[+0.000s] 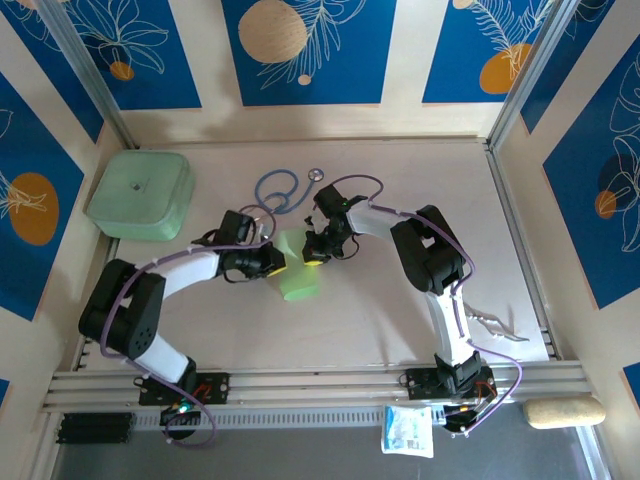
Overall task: Fold a paper plane with a square sheet of paper (pick it up from the middle)
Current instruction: First fold in half a square sheet of paper at the center of the table.
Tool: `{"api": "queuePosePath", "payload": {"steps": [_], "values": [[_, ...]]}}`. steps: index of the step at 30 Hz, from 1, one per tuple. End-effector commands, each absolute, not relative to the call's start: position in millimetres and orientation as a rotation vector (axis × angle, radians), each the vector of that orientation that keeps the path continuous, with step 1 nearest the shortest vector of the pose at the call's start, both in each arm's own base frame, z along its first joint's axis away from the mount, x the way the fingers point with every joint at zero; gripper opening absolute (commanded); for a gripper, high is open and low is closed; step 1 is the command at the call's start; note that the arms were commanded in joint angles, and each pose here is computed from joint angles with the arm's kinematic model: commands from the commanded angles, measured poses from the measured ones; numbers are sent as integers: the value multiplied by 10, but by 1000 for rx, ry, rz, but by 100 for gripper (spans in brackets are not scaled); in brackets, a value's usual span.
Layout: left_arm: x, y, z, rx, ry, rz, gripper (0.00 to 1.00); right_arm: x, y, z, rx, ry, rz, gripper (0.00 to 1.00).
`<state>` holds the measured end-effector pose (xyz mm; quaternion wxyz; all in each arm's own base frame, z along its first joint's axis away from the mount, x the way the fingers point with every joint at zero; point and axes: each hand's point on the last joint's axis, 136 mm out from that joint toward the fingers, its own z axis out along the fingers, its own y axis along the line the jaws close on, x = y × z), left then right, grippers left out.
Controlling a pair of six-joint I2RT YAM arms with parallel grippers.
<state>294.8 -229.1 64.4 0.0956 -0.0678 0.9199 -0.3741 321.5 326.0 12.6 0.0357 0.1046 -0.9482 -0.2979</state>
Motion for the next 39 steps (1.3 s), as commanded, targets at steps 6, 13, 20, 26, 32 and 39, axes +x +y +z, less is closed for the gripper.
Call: {"api": "queuePosePath", "payload": {"steps": [6,13,20,26,32,39], "values": [[3074,-2307,187,-326,2808,-1013,13,2865,2551,-641,199,-2876,-376,1],[2766,-1923,-56,-421,2883,-846,13,2850,2468,-622,275,-2878,-306,0],[2809,-1875,543,-247,2725,-871,17,2783,2442,-563,369,-2865,-265,0],[2934,-2343,781,-133,2636,-1099,17,2659,2410,-480,406,-2847,-300,0],[3148,-2579,631,-131,2653,-1092,16,2647,2422,-455,399,-2843,-329,0],[3350,-2604,362,-223,2689,-1042,17,2661,2399,-486,388,-2843,-311,0]]}}
